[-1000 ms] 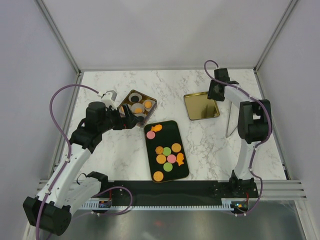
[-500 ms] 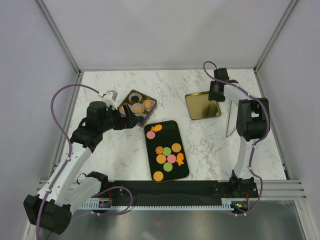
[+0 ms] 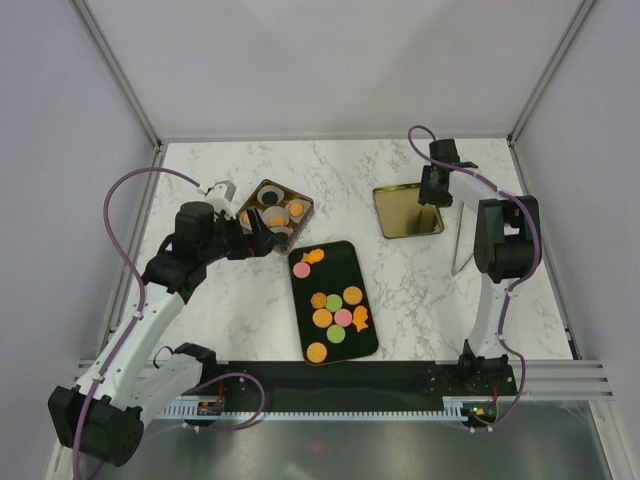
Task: Pack the cookies
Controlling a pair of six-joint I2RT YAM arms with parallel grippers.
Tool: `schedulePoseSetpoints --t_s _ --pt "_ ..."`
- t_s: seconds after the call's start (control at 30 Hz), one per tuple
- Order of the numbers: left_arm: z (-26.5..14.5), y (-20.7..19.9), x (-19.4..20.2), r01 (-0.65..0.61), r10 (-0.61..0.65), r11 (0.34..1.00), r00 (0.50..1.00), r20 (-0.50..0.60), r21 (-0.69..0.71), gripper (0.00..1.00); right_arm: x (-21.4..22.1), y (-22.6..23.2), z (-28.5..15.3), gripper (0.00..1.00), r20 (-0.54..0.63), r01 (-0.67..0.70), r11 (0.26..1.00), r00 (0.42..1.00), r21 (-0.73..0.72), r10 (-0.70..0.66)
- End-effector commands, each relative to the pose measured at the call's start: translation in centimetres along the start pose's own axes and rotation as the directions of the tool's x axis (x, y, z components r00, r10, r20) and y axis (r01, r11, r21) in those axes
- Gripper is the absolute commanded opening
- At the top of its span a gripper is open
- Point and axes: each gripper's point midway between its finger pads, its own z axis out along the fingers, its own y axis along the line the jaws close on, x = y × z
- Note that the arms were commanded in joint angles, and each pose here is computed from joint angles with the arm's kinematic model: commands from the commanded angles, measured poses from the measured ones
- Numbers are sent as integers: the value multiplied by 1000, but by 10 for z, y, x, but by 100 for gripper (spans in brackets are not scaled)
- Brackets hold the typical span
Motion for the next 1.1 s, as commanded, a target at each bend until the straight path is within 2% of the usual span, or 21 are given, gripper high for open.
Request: schedulePoseSetpoints --t_s 0.0,0.23,0.33,0.63,1.07 --pt "-3 -10 -20 0 -2 1000 998 60 25 100 -18 -13 -16 49 59 -17 1000 998 18 16" --pt "0 -9 -18 3 -4 1000 999 49 24 100 -16 -15 -19 49 62 -29 999 998 -17 30" --pt "0 -9 -18 2 -3 1000 999 49 24 100 -20 -4 -27 50 80 -43 994 995 -105 51" --pt "0 -7 -15 -1 0 1000 999 45 18 100 -35 -23 -43 50 136 -80 995 987 -52 86" --pt "1 -10 -16 5 -7 999 999 38 34 100 1 -17 2 50 -5 -61 993 998 -96 60"
